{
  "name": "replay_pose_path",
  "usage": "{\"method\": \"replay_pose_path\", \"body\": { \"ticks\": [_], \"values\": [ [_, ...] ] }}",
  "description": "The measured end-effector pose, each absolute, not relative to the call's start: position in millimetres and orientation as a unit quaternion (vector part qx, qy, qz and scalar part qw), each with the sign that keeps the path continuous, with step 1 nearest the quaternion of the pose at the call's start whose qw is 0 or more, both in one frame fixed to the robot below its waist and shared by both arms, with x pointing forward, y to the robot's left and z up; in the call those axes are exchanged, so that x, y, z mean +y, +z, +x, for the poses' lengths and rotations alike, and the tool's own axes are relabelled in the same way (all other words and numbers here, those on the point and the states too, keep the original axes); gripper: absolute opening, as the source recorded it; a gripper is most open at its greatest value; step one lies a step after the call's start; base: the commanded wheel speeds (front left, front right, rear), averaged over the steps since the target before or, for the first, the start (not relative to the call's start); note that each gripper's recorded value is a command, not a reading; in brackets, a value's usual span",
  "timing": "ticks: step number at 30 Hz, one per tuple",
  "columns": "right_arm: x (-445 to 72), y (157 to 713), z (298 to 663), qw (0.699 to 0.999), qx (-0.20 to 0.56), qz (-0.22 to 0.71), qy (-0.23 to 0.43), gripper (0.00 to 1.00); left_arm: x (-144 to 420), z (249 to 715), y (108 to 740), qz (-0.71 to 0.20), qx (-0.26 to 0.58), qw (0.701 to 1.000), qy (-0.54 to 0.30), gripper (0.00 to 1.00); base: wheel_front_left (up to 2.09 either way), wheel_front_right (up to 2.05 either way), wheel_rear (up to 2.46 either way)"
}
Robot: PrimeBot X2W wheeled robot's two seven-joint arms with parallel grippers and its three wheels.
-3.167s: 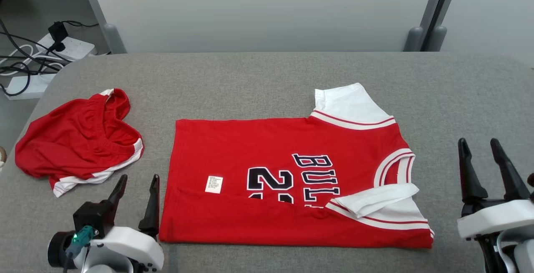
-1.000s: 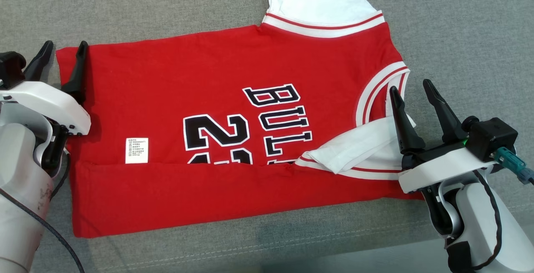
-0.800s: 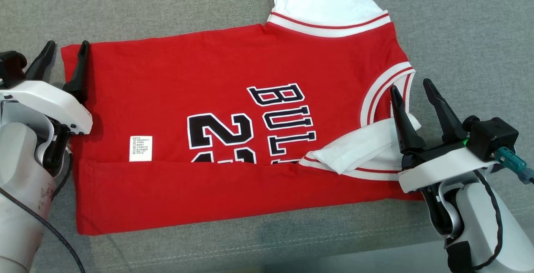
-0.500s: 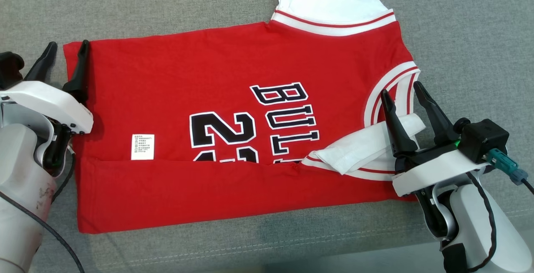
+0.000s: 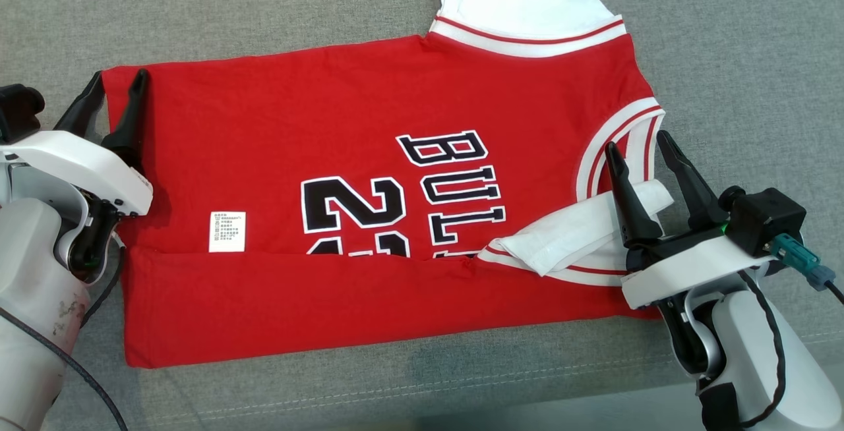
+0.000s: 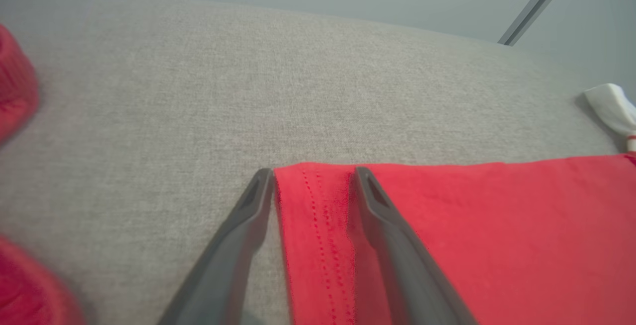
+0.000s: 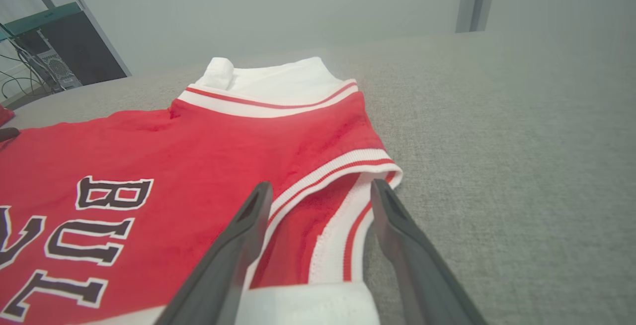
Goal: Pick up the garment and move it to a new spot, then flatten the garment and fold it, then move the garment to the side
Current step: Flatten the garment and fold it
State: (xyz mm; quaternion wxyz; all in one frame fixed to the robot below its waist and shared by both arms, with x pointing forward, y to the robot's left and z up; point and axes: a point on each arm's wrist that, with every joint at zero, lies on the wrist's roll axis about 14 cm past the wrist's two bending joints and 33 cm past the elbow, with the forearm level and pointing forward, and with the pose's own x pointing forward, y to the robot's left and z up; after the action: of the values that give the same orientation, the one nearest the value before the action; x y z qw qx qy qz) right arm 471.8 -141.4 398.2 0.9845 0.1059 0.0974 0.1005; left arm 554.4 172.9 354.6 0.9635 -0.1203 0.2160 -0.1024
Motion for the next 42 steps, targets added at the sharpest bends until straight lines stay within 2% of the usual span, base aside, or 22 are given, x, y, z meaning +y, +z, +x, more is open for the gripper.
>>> {"method": "replay_pose_path", "body": {
  "ticks": [2,4,6,7,8,11,17,20,24,30,35,42],
  "values": [
    [-140.5,399.7,473.4,0.985,0.095,0.106,0.102,1.0,173.2,554.0,355.9,-0.123,0.212,0.964,-0.102,0.5,0.0,0.0,0.0],
    [-139.8,402.1,476.2,0.985,0.091,0.106,0.104,1.0,173.5,553.7,356.9,-0.121,0.208,0.965,-0.103,0.45,0.0,0.0,0.0],
    [-139.8,404.0,477.9,0.985,0.088,0.107,0.104,1.0,173.0,552.9,357.1,-0.119,0.207,0.965,-0.105,0.37,0.0,0.0,0.0],
    [-139.9,404.0,477.7,0.985,0.088,0.107,0.104,1.0,172.6,552.2,357.0,-0.119,0.208,0.965,-0.106,0.3,0.0,0.0,0.0],
    [-140.2,404.0,477.7,0.985,0.088,0.107,0.104,1.0,172.2,551.9,356.9,-0.12,0.208,0.965,-0.106,0.18,0.0,0.0,0.0],
    [-140.9,404.1,477.7,0.985,0.089,0.107,0.103,1.0,171.3,551.3,358.6,-0.12,0.206,0.965,-0.109,0.0,0.0,0.0,0.0],
    [-143.4,410.0,486.8,0.985,0.081,0.108,0.11,1.0,167.1,549.9,366.7,-0.121,0.195,0.966,-0.119,0.0,0.0,0.0,0.0],
    [-148.8,431.0,516.0,0.987,0.051,0.079,0.127,1.0,166.9,550.7,374.4,-0.117,0.181,0.969,-0.125,0.0,0.0,0.0,0.0],
    [-145.4,452.6,559.0,0.986,0.049,0.041,0.155,1.0,161.8,549.5,383.6,-0.108,0.163,0.971,-0.137,0.0,0.0,0.0,0.0],
    [-125.7,444.7,608.4,0.977,0.111,0.033,0.181,1.0,150.4,538.9,388.0,-0.109,0.153,0.971,-0.15,0.0,0.0,0.0,0.0],
    [-104.3,433.0,633.5,0.967,0.146,0.009,0.209,1.0,146.3,535.2,387.8,-0.102,0.152,0.97,-0.157,0.0,0.0,0.0,0.0],
    [-99.2,399.9,661.7,0.958,0.204,0.004,0.203,1.0,150.5,542.8,380.6,-0.094,0.153,0.972,-0.153,0.0,0.0,0.0,0.0]
  ]
}}
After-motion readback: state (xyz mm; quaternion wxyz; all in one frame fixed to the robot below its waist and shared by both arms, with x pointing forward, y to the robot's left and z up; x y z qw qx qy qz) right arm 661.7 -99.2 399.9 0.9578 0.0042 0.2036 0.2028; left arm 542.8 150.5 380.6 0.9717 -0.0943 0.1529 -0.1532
